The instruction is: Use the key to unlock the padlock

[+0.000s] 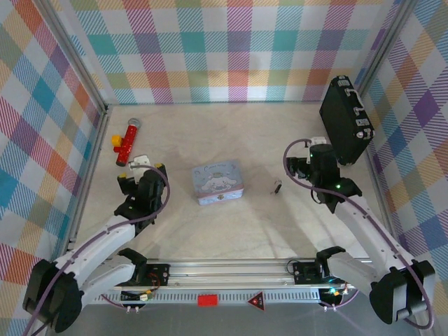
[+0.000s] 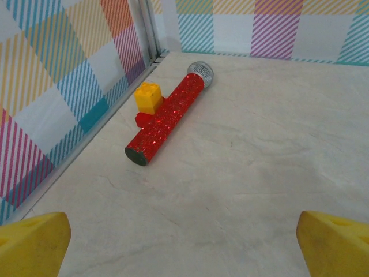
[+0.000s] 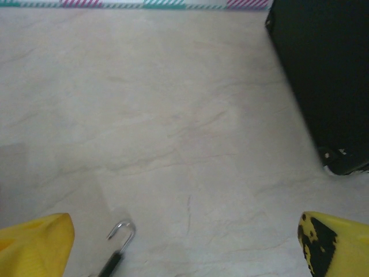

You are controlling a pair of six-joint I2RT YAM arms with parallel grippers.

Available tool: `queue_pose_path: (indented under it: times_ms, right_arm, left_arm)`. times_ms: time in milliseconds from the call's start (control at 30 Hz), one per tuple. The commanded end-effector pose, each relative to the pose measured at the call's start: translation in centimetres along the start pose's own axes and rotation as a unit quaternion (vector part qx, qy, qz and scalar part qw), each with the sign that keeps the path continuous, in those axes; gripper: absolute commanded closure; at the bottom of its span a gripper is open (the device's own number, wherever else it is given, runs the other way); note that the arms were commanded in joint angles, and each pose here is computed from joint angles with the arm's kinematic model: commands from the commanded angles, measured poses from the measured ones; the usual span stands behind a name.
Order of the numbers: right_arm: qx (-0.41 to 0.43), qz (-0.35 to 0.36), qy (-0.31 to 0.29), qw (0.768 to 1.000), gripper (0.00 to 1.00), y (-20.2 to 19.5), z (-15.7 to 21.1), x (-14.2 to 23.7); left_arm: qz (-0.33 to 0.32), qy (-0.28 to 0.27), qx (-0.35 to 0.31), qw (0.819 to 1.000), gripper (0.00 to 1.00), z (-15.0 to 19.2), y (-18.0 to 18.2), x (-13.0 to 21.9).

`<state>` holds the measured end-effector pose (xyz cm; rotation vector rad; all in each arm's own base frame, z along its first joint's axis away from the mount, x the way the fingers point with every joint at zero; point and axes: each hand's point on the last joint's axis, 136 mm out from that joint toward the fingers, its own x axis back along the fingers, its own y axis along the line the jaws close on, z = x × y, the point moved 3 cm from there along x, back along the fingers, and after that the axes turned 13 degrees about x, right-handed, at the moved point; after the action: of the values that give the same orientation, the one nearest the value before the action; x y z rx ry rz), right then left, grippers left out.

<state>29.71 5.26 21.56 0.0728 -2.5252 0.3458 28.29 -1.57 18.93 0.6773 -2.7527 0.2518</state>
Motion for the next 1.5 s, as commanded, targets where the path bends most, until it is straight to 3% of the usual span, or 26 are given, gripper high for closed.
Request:
queue_pose_path:
  times_ms: [0, 233, 333, 467, 600, 667, 833, 933, 1467]
  right_arm:
    - [-0.005, 0.054, -0.051, 0.997, 0.01, -1.6, -1.0, -0.4]
    - [-0.020, 0.090, -0.049, 0.995, 0.01, -2.7, 2.1, -3.7]
    - [-0.006, 0.086, -0.058, 0.995, 0.01, -2.3, 3.1, -5.5]
    - [0.018, 0.077, -0.063, 0.995, 0.01, -1.5, 4.2, -7.7]
    - [0.028, 0.051, -0.082, 0.995, 0.01, -0.7, 4.8, -9.5]
    - [0.037, 0.043, -0.105, 0.993, 0.01, -0.6, 4.3, -10.0]
    - [-0.014, -0.018, -0.136, 0.990, 0.01, -1.2, 5.5, -11.7]
    - [-0.030, -0.034, -0.116, 0.992, 0.01, -1.5, 5.9, -12.4]
    - [-0.042, -0.014, -0.114, 0.993, 0.01, -2.2, 6.1, -12.5]
  left_arm:
    - [0.040, -0.004, -0.005, 0.999, 0.00, 0.6, -1.2, -1.8]
    - [0.092, 0.017, -0.040, 0.995, 0.00, 4.6, -2.5, -5.4]
    - [0.103, 0.015, -0.047, 0.993, 0.00, 4.7, -3.0, -6.7]
    - [0.138, 0.013, -0.020, 0.990, 0.00, 4.7, -3.1, -7.9]
    - [0.131, -0.001, 0.012, 0.991, 0.00, 6.2, -2.1, -10.1]
    - [0.133, 0.044, 0.003, 0.990, 0.00, 6.6, -2.5, -10.5]
    - [0.138, 0.045, 0.014, 0.989, 0.00, 6.5, -2.3, -10.8]
    - [0.138, 0.044, 0.014, 0.989, 0.00, 6.5, -2.3, -10.8]
    - [0.140, 0.044, 0.014, 0.989, 0.00, 6.5, -2.3, -10.8]
